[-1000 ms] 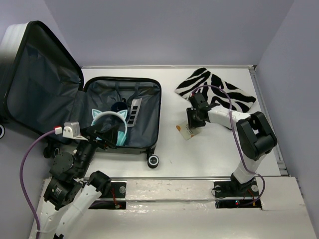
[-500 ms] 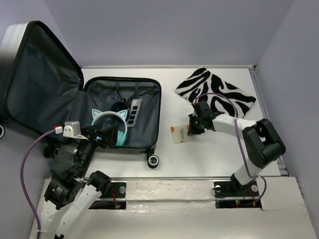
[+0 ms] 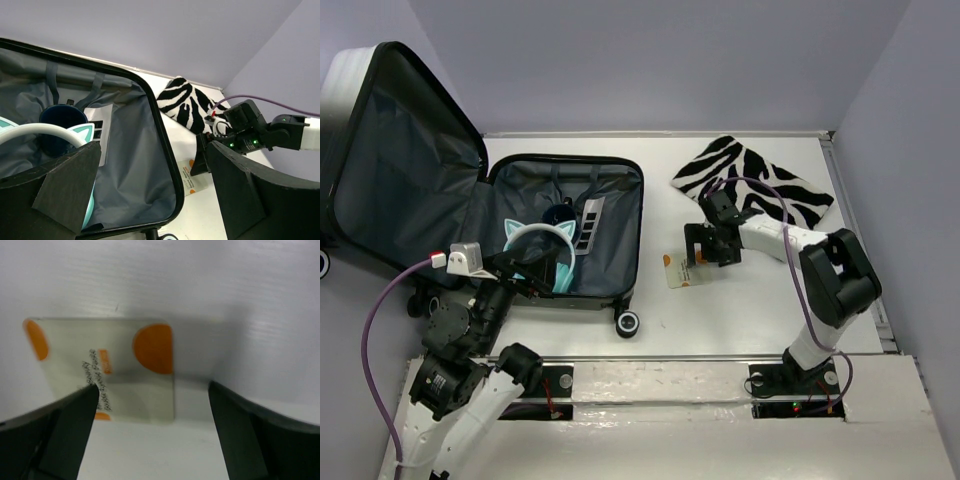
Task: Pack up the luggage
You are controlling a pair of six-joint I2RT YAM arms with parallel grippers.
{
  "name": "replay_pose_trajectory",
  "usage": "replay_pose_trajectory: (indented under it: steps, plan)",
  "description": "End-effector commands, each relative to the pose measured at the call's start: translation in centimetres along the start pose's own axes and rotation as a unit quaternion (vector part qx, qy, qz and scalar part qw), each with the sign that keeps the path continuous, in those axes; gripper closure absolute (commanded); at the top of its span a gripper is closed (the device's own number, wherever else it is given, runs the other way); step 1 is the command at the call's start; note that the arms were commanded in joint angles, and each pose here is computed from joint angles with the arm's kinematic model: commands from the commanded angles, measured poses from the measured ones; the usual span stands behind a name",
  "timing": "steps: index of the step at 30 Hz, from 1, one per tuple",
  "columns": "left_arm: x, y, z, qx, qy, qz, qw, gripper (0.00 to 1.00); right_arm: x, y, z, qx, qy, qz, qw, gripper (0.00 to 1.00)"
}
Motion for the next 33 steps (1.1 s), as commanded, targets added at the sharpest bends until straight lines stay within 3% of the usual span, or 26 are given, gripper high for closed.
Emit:
replay_pose_trajectory:
  steps: [1,6,10,13,14,19,21,26,28,33]
  plan:
    - [-0.5,0.4,-1.2,-0.020,-0.003,0.007,1.000,0.01,0.3,1.6,1.6,0.048,-0.034,0.023,0.998,0.01]
    - [-0.4,0.3,-1.2,-0.021,-0.003,0.006,1.000,0.01,1.4,2.7,3.3,0.064,-0.056,0.042,0.995,0.00]
    - [-0.4,0.4,-1.1,-0.020,-0.002,0.007,1.000,0.01,0.5,3.2,4.4,0.070,-0.068,0.104,0.990,0.01]
    - [-0.4,0.3,-1.2,-0.020,-0.003,0.007,1.000,0.01,0.1,3.5,5.1,0.074,-0.061,0.124,0.988,0.06]
    - [-0.4,0.3,-1.2,-0.020,-0.003,0.007,1.000,0.01,-0.1,3.9,5.8,0.083,-0.062,0.130,0.986,0.14]
    - [-0.4,0.2,-1.2,-0.022,-0.003,0.008,1.000,0.01,-0.7,5.7,8.0,0.108,-0.059,0.151,0.981,0.32]
    - [-0.4,0.2,-1.2,-0.023,-0.003,0.007,1.000,0.01,-0.8,6.3,8.8,0.113,-0.047,0.136,0.983,0.53]
    - [-0.5,0.3,-1.2,-0.020,-0.002,0.009,1.000,0.01,-1.1,6.0,9.2,0.093,-0.028,0.130,0.987,0.87]
    - [-0.5,0.4,-1.1,-0.020,-0.001,0.009,1.000,0.01,-1.4,5.6,8.9,0.079,-0.023,0.137,0.987,0.93]
    - [-0.5,0.3,-1.2,-0.021,-0.001,0.010,1.000,0.01,0.2,0.8,5.6,-0.010,-0.007,0.102,0.995,0.93]
Point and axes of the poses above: each gripper's point midway between its finger pads, its own y axis out along the fingers, its own x axis along the line the jaws close on, z = x × y, the point moved 4 cm from there along -y, back along the fingers, and after that the axes turned 8 degrees about y, right-handed, at the moved point
